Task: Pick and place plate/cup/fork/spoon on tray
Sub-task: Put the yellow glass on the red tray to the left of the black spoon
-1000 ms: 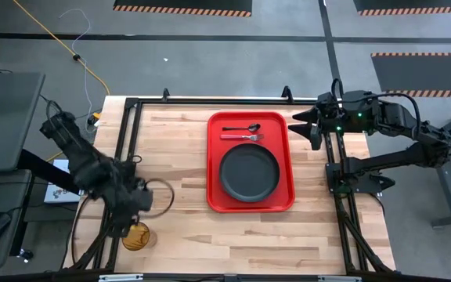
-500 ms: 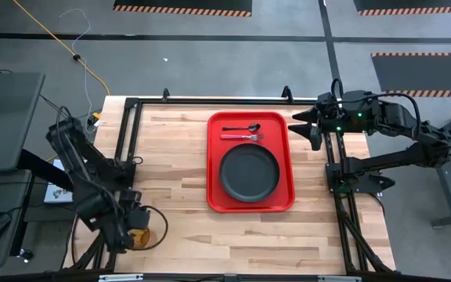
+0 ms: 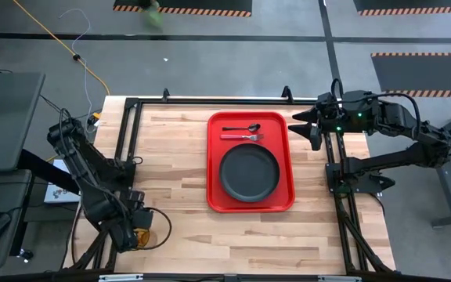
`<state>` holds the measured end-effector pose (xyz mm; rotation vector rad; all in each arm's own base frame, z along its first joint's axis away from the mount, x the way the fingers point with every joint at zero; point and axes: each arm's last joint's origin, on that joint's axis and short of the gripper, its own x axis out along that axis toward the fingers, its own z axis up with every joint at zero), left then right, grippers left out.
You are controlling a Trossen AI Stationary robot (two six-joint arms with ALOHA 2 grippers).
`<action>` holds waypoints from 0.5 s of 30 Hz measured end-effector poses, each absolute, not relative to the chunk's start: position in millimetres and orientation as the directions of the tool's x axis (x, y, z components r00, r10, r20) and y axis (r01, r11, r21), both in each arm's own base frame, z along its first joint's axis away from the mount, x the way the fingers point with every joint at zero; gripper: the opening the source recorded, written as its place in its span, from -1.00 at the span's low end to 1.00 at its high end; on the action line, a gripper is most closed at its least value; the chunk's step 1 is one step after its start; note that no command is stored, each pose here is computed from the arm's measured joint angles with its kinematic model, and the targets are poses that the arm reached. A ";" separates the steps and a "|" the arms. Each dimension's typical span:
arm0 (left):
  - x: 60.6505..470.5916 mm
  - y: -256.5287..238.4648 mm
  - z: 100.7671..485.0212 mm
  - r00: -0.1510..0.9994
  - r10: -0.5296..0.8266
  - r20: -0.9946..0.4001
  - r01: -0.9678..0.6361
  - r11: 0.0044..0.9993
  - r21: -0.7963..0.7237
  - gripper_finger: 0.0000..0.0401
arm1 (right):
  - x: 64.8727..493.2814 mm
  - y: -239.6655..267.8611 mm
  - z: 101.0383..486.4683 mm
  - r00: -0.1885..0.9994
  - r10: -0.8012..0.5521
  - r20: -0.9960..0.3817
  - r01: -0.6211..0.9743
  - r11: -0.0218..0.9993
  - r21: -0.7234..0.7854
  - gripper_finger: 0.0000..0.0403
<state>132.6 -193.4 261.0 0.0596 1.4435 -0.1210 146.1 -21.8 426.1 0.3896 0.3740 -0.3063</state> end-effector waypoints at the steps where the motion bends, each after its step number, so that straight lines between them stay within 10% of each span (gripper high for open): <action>1: 132.4 -193.2 258.3 0.118 -0.047 -0.992 0.123 0.992 -0.032 0.29 | 146.2 -21.8 426.1 0.887 -0.216 -0.408 0.357 0.881 0.310 0.14; 15: 131.6 -192.5 235.0 0.093 -0.076 -0.993 0.115 0.991 -0.065 0.29 | 146.1 -21.8 426.1 0.887 -0.216 -0.408 0.358 0.881 0.310 0.14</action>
